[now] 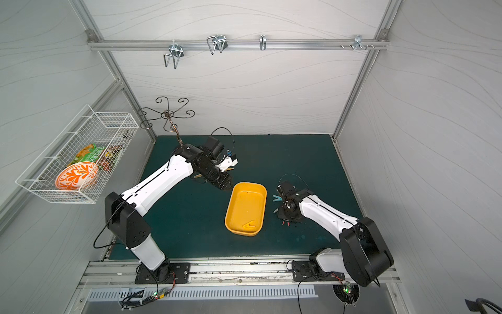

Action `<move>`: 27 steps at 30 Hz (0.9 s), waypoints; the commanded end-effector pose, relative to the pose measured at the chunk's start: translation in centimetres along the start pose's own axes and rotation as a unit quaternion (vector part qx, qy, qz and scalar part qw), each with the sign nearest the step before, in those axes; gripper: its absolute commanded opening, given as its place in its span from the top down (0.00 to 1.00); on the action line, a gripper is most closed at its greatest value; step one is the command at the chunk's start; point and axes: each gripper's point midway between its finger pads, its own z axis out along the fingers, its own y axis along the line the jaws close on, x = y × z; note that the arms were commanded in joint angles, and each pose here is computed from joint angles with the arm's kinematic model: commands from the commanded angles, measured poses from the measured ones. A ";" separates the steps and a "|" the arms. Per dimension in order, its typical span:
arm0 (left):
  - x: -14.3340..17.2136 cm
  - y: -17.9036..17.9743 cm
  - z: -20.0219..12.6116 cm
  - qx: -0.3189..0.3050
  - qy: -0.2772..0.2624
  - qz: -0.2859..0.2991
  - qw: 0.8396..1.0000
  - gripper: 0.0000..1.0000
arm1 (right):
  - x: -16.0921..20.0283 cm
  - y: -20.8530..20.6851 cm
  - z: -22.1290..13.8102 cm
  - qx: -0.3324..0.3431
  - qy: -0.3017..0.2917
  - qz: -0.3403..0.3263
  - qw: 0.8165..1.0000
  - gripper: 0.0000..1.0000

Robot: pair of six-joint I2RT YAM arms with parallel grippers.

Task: Take the clothespins out of the storage box
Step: Place the clothespin at the center of the board, then pick up the clothespin from the storage box.

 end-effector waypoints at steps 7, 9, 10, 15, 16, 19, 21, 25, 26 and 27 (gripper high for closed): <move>0.7 -2.4 2.7 -0.023 0.048 0.002 0.999 0.45 | -1.3 0.0 -5.3 -0.015 -0.049 0.001 0.999 0.63; 1.1 -3.2 3.8 -0.024 0.061 0.004 0.998 0.46 | -1.8 0.1 -6.5 -0.019 -0.064 0.003 0.998 0.64; 1.2 -3.5 4.5 -0.026 0.065 0.004 0.998 0.46 | -2.0 0.1 -7.0 -0.022 -0.071 0.003 0.997 0.64; 2.3 -5.2 7.5 -0.046 0.083 0.037 0.995 0.49 | -2.5 -0.2 -8.9 -0.021 -0.099 0.003 0.995 0.65; 2.5 -5.2 8.2 -0.059 0.085 0.046 0.994 0.49 | -2.5 -0.3 -9.1 -0.021 -0.102 0.003 0.995 0.65; 3.1 -5.0 9.5 -0.081 0.093 0.053 0.991 0.50 | -2.3 -0.7 -9.5 -0.022 -0.108 0.003 0.994 0.66; 3.5 -5.3 10.1 -0.086 0.099 0.061 0.989 0.51 | -2.1 -0.9 -9.7 -0.022 -0.111 0.003 0.994 0.67; 4.5 -6.6 11.6 -0.088 0.112 0.089 0.986 0.51 | -1.4 -1.6 -9.9 -0.021 -0.112 0.005 0.993 0.68; 4.6 -6.9 12.0 -0.090 0.113 0.097 0.985 0.50 | -1.2 -1.8 -10.0 -0.021 -0.112 0.004 0.993 0.69; 4.7 -7.1 12.4 -0.091 0.113 0.103 0.984 0.49 | -1.1 -1.9 -10.0 -0.021 -0.113 0.006 0.993 0.69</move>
